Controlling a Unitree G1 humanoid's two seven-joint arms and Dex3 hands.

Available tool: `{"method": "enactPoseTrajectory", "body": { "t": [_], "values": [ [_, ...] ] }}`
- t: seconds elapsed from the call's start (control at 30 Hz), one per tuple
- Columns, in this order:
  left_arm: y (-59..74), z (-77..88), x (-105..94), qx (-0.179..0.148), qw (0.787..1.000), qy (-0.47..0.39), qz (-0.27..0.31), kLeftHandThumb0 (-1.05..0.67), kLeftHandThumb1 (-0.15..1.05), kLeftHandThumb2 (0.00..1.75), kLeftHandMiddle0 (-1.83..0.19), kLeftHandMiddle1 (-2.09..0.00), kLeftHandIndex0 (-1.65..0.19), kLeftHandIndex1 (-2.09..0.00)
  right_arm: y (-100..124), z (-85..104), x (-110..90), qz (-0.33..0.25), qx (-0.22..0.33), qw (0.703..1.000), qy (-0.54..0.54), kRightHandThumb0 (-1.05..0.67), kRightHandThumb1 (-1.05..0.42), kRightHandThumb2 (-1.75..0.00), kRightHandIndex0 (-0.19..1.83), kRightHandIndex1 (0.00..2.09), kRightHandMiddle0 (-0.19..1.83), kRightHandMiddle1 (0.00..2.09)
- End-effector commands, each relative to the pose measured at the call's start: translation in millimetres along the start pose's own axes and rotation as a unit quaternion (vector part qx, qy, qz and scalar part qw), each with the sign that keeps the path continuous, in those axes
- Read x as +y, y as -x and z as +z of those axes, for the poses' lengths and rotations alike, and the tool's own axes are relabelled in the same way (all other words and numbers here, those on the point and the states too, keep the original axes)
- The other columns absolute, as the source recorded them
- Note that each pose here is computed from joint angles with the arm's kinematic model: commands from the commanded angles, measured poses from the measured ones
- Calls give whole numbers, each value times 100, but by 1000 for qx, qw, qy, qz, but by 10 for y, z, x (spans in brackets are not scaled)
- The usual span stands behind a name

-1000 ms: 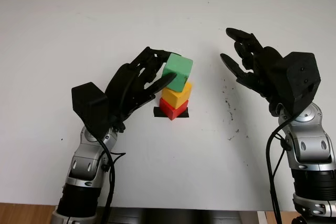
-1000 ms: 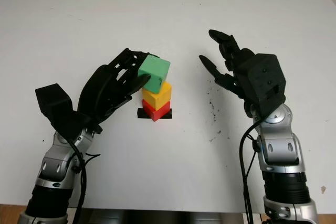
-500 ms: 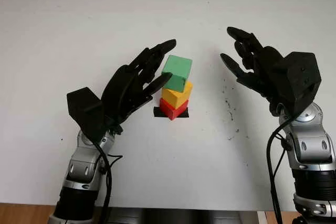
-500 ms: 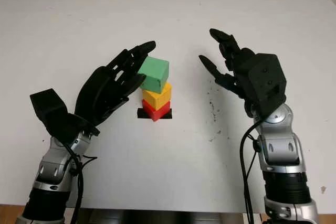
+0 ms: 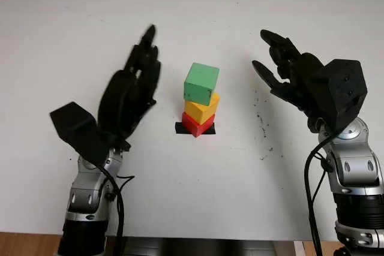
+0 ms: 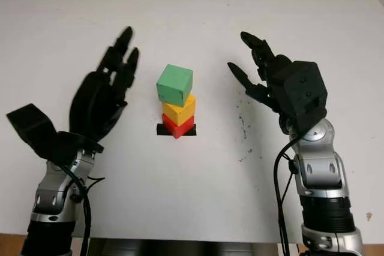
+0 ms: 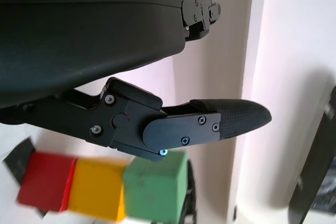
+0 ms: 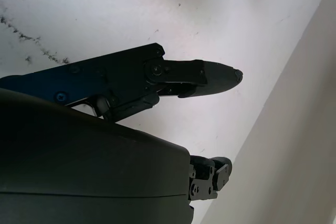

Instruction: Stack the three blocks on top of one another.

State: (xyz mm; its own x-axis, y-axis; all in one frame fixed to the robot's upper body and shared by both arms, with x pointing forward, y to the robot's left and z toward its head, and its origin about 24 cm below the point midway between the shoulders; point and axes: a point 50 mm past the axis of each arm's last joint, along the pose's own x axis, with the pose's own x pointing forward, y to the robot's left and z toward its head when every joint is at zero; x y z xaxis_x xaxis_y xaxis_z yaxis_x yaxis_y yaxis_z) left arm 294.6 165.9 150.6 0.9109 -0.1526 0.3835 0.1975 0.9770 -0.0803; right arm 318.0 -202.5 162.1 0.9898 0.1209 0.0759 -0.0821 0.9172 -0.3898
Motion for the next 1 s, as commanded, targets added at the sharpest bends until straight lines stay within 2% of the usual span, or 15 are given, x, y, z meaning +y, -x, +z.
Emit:
{"method": "enactPoseTrajectory", "body": {
  "t": [0.0,0.13,0.3,0.43,0.63,0.97],
  "values": [
    [-50,89,91,-20,1000,3,19,-84,105,58,19,0,19,0,4,95,2,-4,-28,1000,-14,-59,-105,-46,-5,3,-5,28],
    [-118,80,269,-9,998,-28,52,-85,105,59,19,0,19,0,14,119,21,-2,-37,999,-27,-63,-105,-57,-10,1,-15,26],
    [-174,-35,422,16,995,-70,76,-85,105,61,19,0,19,0,37,139,55,-5,-49,998,-43,-67,-105,-64,-17,0,-19,12],
    [-209,-138,426,33,994,-78,68,-85,105,60,19,0,19,0,33,103,117,-7,-46,996,-82,-65,-105,-66,-19,0,-19,1],
    [-228,-234,404,54,996,-67,38,-85,105,56,19,0,19,0,31,46,205,-16,-40,992,-115,-61,-105,-72,-19,0,-19,0],
    [-194,-268,319,56,996,-56,26,-85,105,53,16,-5,15,-4,57,-35,282,-27,-27,989,-143,-58,-105,-72,-19,0,-19,0]
  ]
}}
